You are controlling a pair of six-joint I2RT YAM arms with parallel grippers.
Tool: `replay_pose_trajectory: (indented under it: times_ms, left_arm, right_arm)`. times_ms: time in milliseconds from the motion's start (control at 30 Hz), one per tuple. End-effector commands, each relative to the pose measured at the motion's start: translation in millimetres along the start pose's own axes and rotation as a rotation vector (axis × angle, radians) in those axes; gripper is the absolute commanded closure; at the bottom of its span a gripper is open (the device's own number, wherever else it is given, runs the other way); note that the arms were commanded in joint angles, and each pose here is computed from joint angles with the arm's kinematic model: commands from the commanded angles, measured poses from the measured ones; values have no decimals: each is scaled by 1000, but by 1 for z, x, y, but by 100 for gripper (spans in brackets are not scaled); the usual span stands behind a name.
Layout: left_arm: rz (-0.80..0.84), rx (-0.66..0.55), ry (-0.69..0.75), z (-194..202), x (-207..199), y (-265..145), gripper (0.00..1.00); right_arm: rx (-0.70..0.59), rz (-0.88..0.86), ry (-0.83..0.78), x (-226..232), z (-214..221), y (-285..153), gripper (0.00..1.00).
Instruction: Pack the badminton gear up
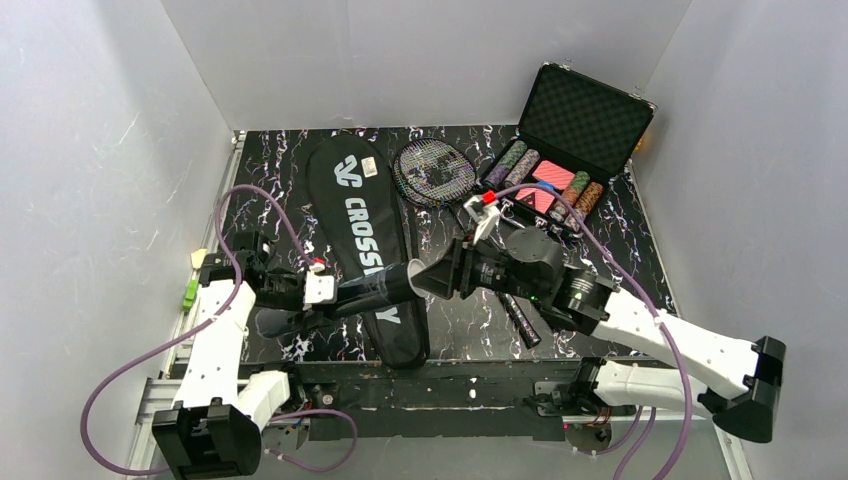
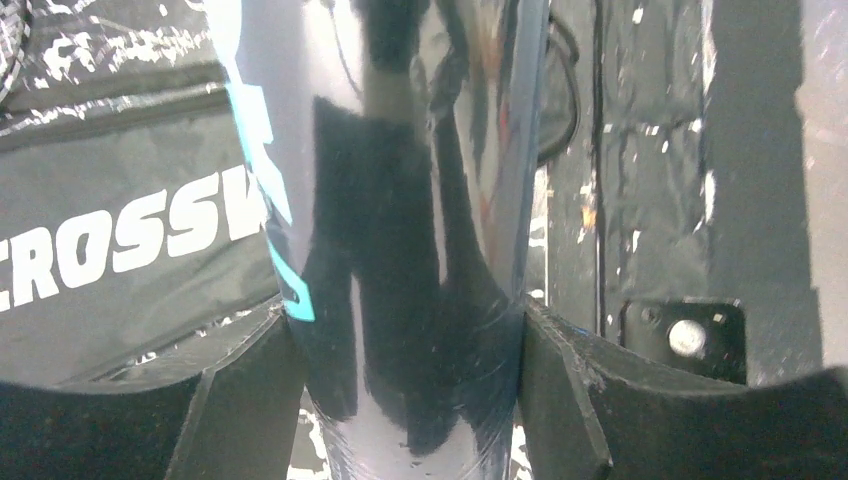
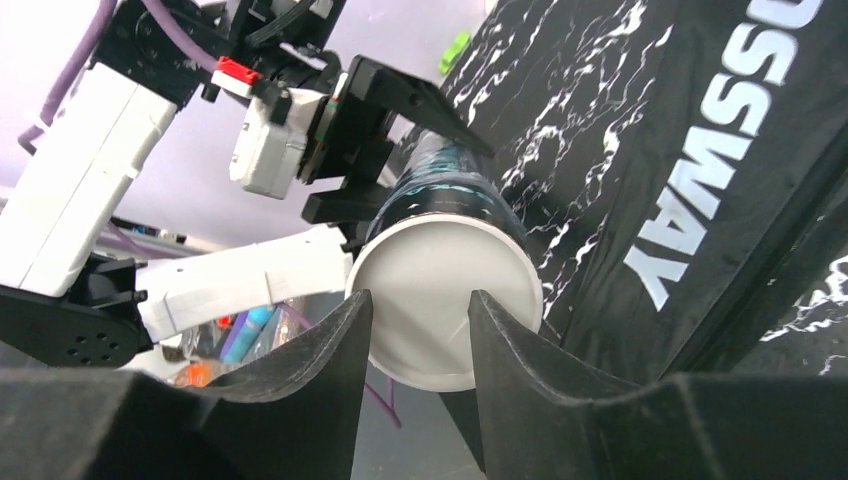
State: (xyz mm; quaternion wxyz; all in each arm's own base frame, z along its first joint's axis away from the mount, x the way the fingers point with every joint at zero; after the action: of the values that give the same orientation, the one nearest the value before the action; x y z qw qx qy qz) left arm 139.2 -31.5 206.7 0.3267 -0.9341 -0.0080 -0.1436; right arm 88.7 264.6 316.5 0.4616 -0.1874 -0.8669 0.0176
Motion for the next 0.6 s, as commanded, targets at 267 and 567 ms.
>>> replay_pose_trajectory:
  times_ms: [267,567]
  left_arm:
    - [-28,-420,5,-66,5,-3,100]
    - [12,-458,46,-81,3,-2,100]
  right_arm:
    - [1,12,55,-16,4,9,60]
    - [63,-4,125,-26,18,16,54]
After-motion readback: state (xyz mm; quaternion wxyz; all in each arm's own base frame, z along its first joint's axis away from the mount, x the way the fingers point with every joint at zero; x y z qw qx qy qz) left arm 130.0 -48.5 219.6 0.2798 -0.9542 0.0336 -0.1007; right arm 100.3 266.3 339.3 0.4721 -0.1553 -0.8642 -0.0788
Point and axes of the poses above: each gripper's point midway between its finger pads, its own y axis out along the fingers, its own x axis along the line the jaws close on, z = x × y, the point moved 9 cm from there along -y, back along the fingers, and after that the axes turned 7 degrees about y, right-handed, at the moved point
